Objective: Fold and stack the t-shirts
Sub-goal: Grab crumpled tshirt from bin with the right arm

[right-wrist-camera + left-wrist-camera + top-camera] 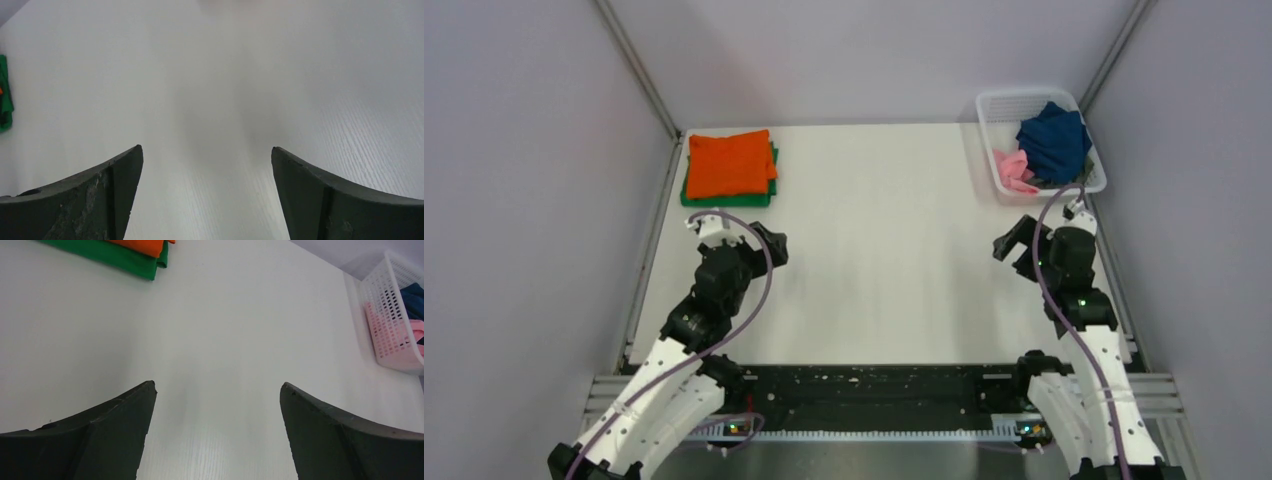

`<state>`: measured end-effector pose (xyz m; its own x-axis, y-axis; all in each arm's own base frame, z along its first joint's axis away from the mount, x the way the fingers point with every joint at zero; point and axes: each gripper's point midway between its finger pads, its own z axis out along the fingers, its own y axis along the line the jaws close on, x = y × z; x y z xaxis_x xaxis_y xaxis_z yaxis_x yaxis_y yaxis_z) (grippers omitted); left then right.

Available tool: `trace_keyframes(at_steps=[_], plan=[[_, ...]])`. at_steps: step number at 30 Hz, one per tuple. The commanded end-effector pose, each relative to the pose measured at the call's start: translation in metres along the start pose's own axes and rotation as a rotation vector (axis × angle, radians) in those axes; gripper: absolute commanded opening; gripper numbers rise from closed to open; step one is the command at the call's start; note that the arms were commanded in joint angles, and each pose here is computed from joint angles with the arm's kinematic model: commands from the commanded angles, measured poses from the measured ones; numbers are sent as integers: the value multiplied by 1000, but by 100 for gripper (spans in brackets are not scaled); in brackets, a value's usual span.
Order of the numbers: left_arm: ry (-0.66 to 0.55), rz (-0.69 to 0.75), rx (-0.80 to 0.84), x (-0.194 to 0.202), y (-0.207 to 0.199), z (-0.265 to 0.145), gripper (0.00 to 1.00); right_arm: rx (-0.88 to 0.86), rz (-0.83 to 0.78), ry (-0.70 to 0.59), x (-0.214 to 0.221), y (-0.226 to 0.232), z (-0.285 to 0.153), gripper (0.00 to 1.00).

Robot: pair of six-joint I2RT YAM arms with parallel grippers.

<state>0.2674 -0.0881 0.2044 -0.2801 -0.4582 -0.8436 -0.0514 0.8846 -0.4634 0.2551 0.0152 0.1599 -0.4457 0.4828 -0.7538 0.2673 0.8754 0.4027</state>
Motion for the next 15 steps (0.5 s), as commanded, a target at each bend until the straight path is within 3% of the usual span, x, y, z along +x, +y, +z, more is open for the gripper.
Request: trace_keyframes(at_steps=[1,4,8,11,15], plan=[[-31,-18,-20,-5,4,2,99,-59,1,-153,-52,24,-14,99],[-23,-18,-12,-4,2,2,99,-114,-40,-223,-81,42,-13,99],[-22,-18,-20,-4,3,2,99,14,-68,-205,-125,45,10,99],[-16,-17,-23,-4,2,2,99,84,-100,-85,-148,48,44,99],[-11,-15,-35,-2,4,4,99,192,-169,73,-148,37,86,95]])
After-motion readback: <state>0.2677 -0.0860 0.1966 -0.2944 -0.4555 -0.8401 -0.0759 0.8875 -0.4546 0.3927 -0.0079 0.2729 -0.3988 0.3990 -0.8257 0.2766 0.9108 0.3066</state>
